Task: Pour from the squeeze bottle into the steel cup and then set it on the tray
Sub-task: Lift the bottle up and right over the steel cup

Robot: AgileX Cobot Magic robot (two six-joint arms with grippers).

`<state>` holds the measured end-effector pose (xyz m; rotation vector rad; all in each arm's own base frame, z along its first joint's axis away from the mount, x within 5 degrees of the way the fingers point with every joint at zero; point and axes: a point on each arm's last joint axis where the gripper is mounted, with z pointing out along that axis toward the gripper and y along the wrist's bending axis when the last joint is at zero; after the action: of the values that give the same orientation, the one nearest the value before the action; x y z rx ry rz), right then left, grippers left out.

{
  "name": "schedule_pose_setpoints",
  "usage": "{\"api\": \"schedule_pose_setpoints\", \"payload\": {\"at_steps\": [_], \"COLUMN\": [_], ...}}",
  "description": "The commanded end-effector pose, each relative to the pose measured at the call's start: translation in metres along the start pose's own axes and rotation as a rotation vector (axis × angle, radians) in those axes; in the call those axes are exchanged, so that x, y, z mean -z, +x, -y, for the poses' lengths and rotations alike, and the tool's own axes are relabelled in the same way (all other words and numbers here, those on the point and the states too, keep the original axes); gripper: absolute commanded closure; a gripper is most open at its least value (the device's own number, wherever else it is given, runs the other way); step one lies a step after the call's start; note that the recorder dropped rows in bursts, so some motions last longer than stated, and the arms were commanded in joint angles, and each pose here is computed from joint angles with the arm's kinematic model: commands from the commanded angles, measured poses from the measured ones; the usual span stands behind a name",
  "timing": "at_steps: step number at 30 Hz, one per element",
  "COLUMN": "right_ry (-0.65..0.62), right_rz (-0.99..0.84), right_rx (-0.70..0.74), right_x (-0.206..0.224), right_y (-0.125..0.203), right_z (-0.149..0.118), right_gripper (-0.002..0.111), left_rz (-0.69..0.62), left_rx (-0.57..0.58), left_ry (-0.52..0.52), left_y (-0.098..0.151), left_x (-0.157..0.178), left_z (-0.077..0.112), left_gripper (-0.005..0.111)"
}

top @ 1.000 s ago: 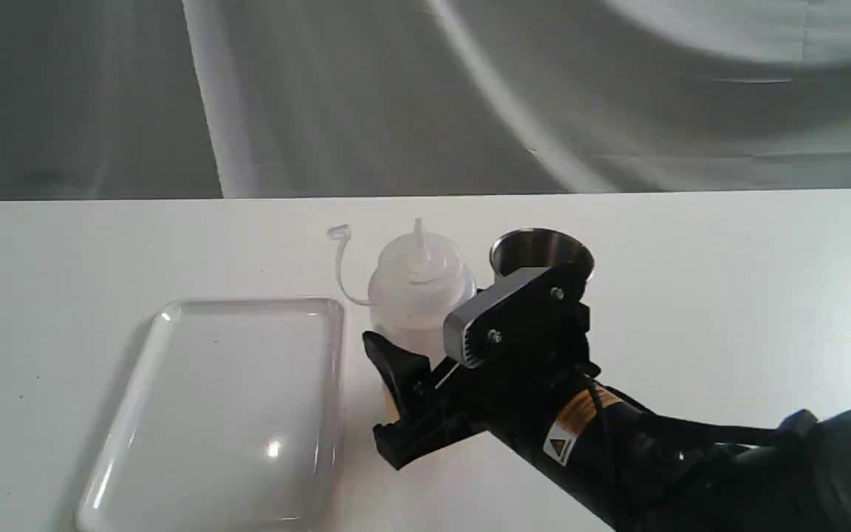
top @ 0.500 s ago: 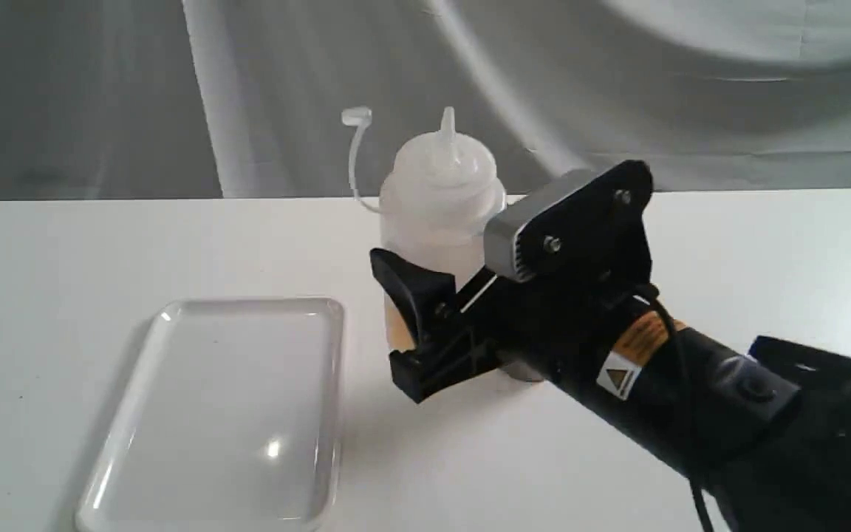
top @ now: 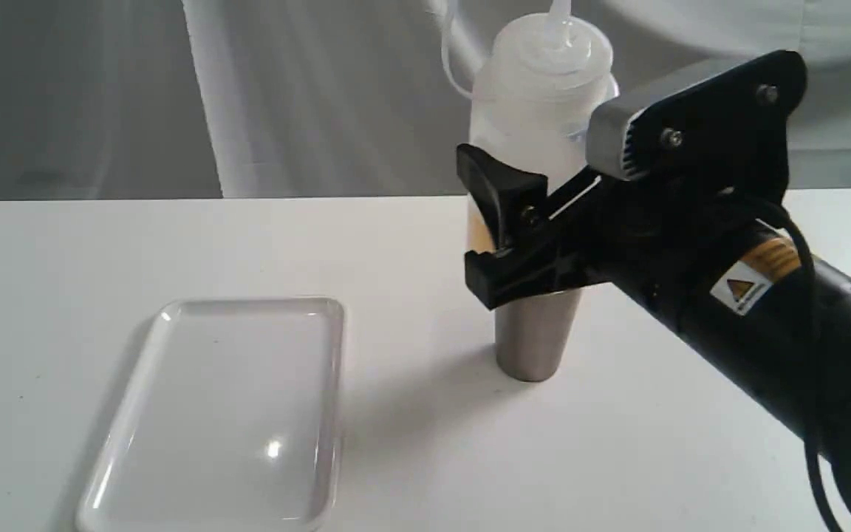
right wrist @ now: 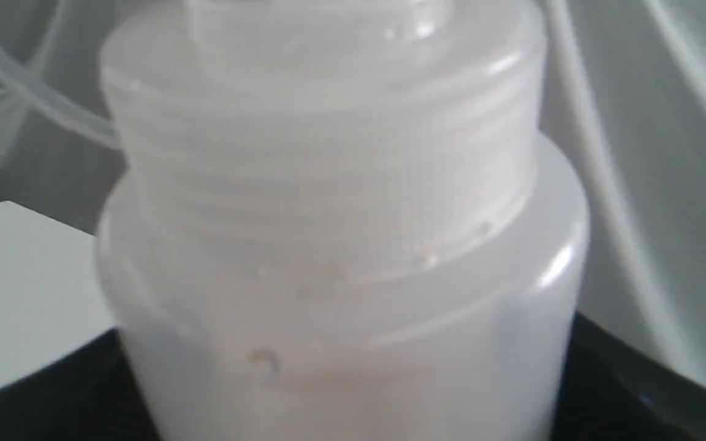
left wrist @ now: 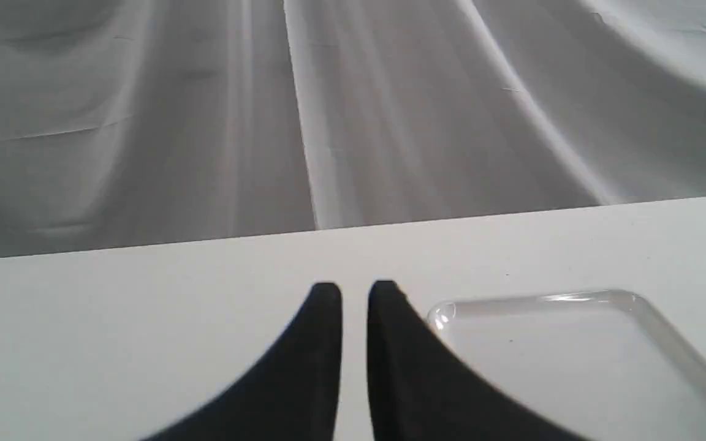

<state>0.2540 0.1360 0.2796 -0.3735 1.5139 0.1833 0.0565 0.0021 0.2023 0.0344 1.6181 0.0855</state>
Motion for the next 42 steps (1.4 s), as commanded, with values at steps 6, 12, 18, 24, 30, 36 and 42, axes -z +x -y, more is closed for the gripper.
{"api": "schedule_pose_setpoints", "payload": {"at_steps": [6, 12, 18, 24, 30, 36, 42], "right_ry": [0.187, 0.220, 0.256, 0.251, 0.192, 0.164, 0.173], "right_rz": [-0.019, -0.013, -0.016, -0.001, 0.038, -0.029, -0.243], "right_rx": [0.106, 0.097, 0.077, -0.010, -0.073, -0.016, 0.082], "right_x": [0.009, 0.015, 0.015, 0.014, 0.016, 0.019, 0.014], "right_y": [-0.011, -0.017, -0.017, -0.016, -0.020, -0.015, -0.026], "right_z": [0.021, 0.026, 0.033, 0.048, 0.066, 0.087, 0.112], "right_gripper": [0.098, 0.098, 0.098, 0.098, 0.099, 0.099, 0.099], "left_rz": [0.002, 0.002, 0.002, 0.002, 0.002, 0.002, 0.002], "left_rx": [0.000, 0.003, 0.003, 0.000, 0.000, 0.004, 0.004], "left_ry": [0.005, 0.005, 0.005, 0.005, 0.005, 0.005, 0.005], "left_y": [0.001, 0.001, 0.001, 0.001, 0.001, 0.001, 0.001], "left_x": [0.000, 0.000, 0.000, 0.000, 0.000, 0.000, 0.000], "left_z": [0.000, 0.000, 0.000, 0.000, 0.000, 0.000, 0.000], "left_gripper": [0.098, 0.098, 0.098, 0.098, 0.098, 0.098, 0.098]}}
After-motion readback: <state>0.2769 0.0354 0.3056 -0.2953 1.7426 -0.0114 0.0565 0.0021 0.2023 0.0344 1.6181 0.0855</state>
